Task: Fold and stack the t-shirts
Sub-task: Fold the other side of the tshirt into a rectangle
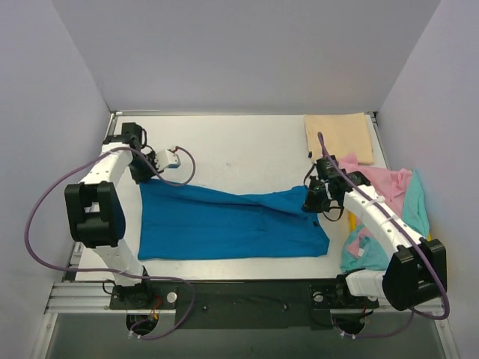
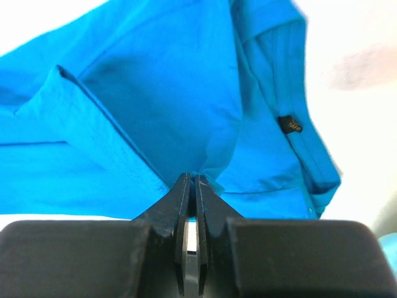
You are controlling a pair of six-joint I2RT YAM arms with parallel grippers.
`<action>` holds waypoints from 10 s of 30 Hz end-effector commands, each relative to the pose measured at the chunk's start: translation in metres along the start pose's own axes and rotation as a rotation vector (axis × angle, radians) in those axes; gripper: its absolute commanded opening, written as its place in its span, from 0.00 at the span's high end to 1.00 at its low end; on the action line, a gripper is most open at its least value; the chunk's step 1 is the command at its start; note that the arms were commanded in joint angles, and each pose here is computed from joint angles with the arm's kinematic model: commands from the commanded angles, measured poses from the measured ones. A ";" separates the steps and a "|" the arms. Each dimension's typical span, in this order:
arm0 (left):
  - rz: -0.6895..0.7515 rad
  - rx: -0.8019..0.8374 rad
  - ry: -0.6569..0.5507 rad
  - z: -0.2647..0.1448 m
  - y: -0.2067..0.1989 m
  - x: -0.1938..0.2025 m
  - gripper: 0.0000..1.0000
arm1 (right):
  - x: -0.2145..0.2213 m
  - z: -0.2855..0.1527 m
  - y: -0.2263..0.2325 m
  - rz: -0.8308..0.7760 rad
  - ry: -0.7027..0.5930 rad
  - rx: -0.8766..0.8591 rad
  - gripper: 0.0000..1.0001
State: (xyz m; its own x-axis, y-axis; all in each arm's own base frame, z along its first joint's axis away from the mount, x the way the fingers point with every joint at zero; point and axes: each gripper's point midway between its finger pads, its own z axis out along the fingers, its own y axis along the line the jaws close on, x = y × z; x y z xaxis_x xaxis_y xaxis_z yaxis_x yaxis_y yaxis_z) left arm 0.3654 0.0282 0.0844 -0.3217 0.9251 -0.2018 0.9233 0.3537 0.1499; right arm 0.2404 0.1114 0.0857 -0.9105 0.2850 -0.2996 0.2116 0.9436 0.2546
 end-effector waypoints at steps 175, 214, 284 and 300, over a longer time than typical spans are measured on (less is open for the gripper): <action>0.332 0.931 -0.351 -0.010 -0.317 -0.257 0.50 | 0.109 -0.025 -0.030 0.071 0.113 -0.069 0.71; -0.288 0.236 -0.310 0.074 -0.099 -0.179 1.00 | -0.016 0.070 -0.068 0.208 0.045 -0.007 1.00; -0.114 0.211 -0.187 0.004 -0.135 -0.143 1.00 | 0.041 0.093 0.008 0.047 0.125 -0.048 1.00; -0.199 0.221 0.014 0.055 -0.138 -0.051 1.00 | 0.040 0.094 -0.003 0.062 0.135 -0.032 1.00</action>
State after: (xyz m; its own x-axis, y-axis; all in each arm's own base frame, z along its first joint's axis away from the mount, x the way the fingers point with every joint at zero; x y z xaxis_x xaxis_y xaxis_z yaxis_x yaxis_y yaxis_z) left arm 0.2621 -0.0998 0.0159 -0.4818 0.8547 -0.1934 0.8747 0.4562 -0.1634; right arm 0.2486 0.1656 0.0038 -0.9353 0.3164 -0.1584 0.2246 0.8768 0.4251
